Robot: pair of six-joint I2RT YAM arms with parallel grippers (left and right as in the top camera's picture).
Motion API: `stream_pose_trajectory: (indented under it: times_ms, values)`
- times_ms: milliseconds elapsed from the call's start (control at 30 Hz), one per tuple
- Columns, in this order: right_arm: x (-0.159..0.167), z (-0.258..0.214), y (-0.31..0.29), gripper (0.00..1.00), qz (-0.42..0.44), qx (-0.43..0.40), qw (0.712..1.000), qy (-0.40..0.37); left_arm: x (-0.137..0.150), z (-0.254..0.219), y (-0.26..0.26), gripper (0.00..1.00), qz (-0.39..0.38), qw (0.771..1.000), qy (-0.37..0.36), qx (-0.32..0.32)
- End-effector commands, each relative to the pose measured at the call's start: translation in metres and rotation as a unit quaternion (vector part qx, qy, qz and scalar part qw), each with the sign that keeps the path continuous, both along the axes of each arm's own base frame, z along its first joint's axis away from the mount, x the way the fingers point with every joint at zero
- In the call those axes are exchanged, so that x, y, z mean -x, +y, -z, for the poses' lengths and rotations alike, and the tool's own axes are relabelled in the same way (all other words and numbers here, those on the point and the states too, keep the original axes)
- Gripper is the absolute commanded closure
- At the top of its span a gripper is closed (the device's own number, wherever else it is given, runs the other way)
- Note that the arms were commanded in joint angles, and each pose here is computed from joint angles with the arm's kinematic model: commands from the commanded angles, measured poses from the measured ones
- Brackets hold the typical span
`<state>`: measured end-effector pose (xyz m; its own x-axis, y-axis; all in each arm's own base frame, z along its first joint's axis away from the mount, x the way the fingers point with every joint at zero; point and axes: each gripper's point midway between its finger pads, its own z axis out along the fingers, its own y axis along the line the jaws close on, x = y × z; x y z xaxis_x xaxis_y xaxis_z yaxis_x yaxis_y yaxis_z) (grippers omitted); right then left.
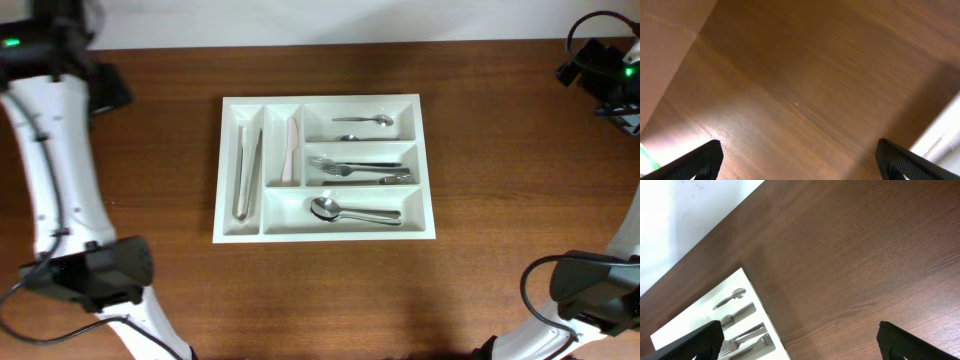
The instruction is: Pack container
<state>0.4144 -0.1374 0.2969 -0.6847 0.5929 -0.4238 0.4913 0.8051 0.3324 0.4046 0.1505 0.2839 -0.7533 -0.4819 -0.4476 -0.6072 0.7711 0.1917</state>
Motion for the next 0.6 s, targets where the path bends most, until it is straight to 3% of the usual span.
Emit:
stream_pose_trajectory:
  times_ms: [0, 233, 567]
  values:
    - [0.001, 0.002, -0.005, 0.01, 0.005, 0.003, 1.0, 0.003, 0.007, 0.004, 0.02, 0.0, -0.017, 0.999, -0.011, 0.037]
    - [0.001, 0.002, -0.005, 0.01, 0.005, 0.003, 1.0, 0.003, 0.024, 0.005, 0.055, 0.01, -0.063, 0.997, -0.016, 0.046]
    - [0.001, 0.002, -0.004, 0.02, 0.005, 0.003, 1.0, 0.003, 0.027, 0.005, 0.061, 0.01, -0.071, 0.996, -0.016, 0.046]
